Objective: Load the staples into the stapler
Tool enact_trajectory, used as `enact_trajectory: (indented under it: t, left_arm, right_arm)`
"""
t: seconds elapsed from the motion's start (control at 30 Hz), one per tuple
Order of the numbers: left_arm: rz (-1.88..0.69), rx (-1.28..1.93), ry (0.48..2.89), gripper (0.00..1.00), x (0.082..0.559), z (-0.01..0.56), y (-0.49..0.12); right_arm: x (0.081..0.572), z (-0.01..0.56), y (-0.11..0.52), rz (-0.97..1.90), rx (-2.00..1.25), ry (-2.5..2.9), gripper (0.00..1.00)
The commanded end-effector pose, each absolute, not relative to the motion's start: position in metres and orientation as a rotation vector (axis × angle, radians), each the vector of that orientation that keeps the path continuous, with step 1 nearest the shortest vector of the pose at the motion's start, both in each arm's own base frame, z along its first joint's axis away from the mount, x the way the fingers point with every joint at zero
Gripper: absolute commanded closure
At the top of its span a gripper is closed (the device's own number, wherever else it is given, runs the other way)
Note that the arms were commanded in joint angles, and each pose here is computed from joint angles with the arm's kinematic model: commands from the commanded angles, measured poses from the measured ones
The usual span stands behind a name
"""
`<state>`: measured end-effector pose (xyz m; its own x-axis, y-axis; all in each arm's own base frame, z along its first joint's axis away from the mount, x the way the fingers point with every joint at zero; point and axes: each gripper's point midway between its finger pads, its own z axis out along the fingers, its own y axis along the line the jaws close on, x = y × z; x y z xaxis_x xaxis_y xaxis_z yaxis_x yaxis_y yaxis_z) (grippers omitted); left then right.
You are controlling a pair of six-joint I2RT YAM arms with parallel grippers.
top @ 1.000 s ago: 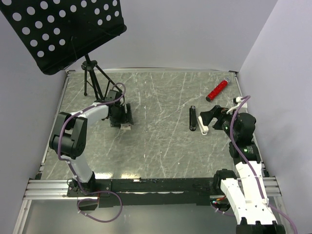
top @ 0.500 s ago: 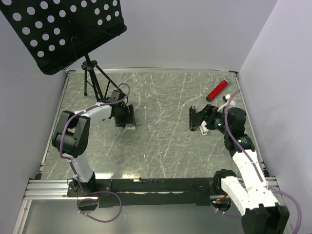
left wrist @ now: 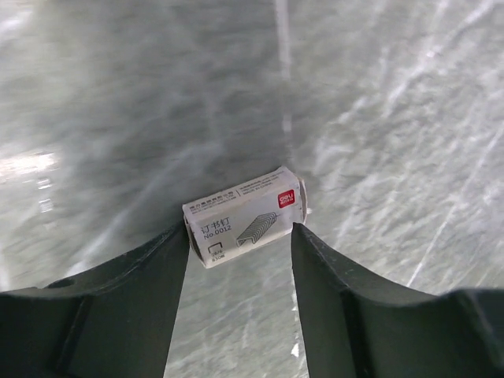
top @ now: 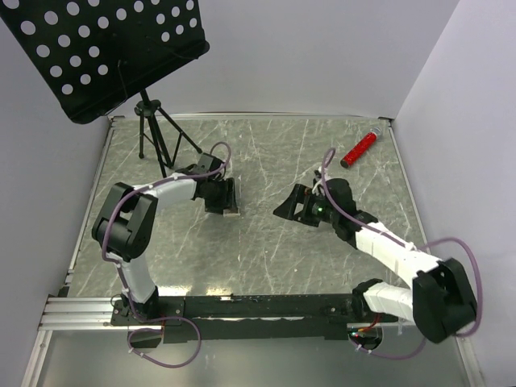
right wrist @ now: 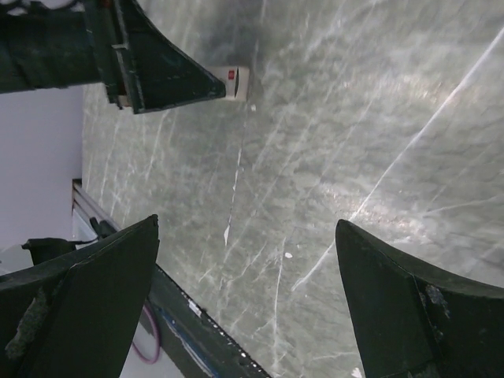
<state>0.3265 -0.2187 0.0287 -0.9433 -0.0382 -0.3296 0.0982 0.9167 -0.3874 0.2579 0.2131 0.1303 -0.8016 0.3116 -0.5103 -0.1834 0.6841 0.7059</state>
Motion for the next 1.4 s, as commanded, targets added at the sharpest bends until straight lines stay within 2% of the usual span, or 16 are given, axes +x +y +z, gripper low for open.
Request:
enact_trajectory:
  t: [0.0,0.1,0.33,0.4,0.43,0.7,1.07,1.37]
  left_arm:
    - [-0.602,0.094,2.781,0.40,0.316,0.015,-0.234]
    - [-0.615,0.102,2.763,0.40,0.321,0.018,-0.238]
    - [-0.659,0.186,2.747,0.40,0.315,0.022,-0.261]
    - [-0.677,0.200,2.749,0.40,0.311,0.021,-0.268]
    - [-0.684,0.199,2.748,0.40,0.310,0.020,-0.269]
    - [-0.675,0.214,2.749,0.42,0.306,0.017,-0.274]
    - [-0.685,0.157,2.759,0.49,0.306,0.017,-0.276]
    - [-0.711,0.127,2.767,0.50,0.304,0.015,-0.278]
  right_arm:
    - [0.270,0.135,0.233,1.125,0.104,2.215,0.00]
    - [0.275,0.124,0.237,1.118,0.110,2.248,0.01]
    - [0.286,0.104,0.255,1.164,0.134,2.302,0.23]
    - [0.289,0.095,0.260,1.175,0.146,2.325,0.26]
    - [0.289,0.094,0.263,1.183,0.142,2.328,0.31]
    - [0.306,0.074,0.275,1.162,0.138,2.379,0.50]
    - [0.322,0.053,0.294,1.169,0.070,2.438,0.60]
    - [0.325,0.044,0.296,1.142,0.034,2.465,0.68]
